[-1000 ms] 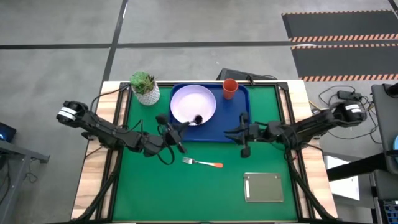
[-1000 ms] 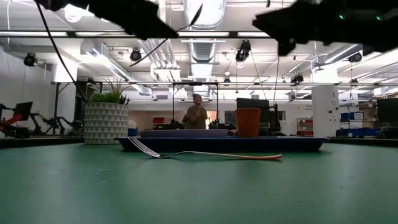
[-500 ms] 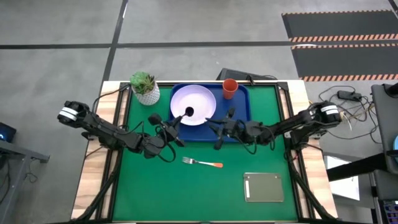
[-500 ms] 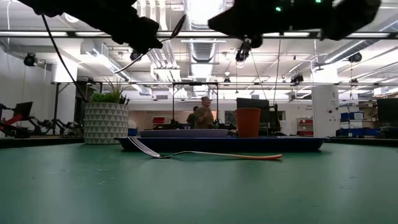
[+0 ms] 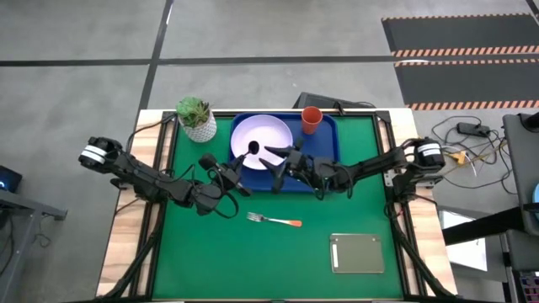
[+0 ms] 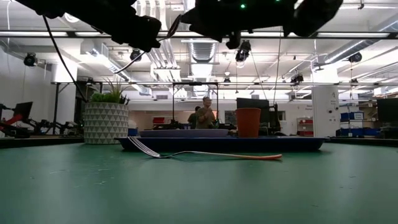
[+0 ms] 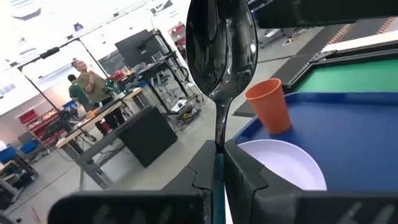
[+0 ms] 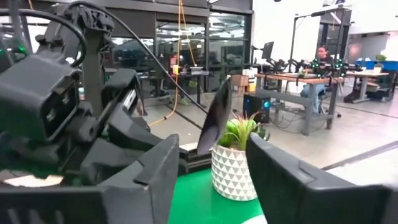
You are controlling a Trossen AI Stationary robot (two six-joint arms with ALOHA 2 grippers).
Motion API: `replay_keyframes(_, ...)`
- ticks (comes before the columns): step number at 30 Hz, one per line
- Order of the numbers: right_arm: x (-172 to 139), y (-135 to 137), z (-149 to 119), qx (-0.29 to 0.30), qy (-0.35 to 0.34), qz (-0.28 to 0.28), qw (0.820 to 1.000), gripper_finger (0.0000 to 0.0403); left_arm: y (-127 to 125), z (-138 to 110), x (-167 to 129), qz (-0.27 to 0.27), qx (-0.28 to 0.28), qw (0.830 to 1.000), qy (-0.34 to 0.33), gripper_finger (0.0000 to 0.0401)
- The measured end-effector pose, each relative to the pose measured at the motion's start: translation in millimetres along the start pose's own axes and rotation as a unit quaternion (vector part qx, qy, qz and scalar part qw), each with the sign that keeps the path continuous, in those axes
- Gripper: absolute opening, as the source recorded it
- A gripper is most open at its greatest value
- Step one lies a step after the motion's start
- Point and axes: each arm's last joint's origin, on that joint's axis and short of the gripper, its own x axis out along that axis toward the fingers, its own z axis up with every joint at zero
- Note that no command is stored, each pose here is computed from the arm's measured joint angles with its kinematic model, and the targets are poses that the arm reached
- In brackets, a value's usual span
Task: Pick and place plate/cup/fork/spoon on tray
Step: Put the blue spoon on the right side of the blue serving tray
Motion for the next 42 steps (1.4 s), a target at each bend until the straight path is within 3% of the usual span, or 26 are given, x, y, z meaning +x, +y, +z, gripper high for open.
replay_keyframes(10,37.1,13.2,3.9,-0.02,0.012,-0.01,1.0,0.0212,0.8,2.1,0.5,-0.001,-0.018,1.0,-0.005,0.0)
replay_keyframes(13,44.0,13.9,8.1,-0.018,0.02,-0.048,0.998,0.0206,-0.3,2.5,0.0,-0.018,-0.017,1.0,-0.011,0.0)
replay_keyframes(17,46.2,11.8,15.7,-0.018,0.027,-0.103,0.994,0.0185,-0.4,2.4,0.0,-0.02,-0.025,0.999,-0.011,0.0)
replay_keyframes(21,46.6,12.3,17.0,-0.028,0.03,-0.096,0.995,0.0149,-0.4,2.3,0.1,-0.021,-0.027,0.999,-0.011,0.0)
replay_keyframes(28,46.1,12.7,15.3,-0.036,0.036,-0.088,0.995,0.0024,-0.2,2.4,0.1,-0.019,-0.03,0.999,-0.011,0.0013)
replay_keyframes(34,44.1,11.5,14.3,-0.062,0.061,-0.087,0.992,0.0013,-0.8,2.9,-0.1,-0.032,-0.036,0.999,-0.015,0.0033)
replay_keyframes(42,28.4,2.6,30.2,-0.128,0.145,-0.075,0.978,0.0011,-1.3,5.9,-3.3,-0.137,-0.051,0.988,-0.048,0.0075)
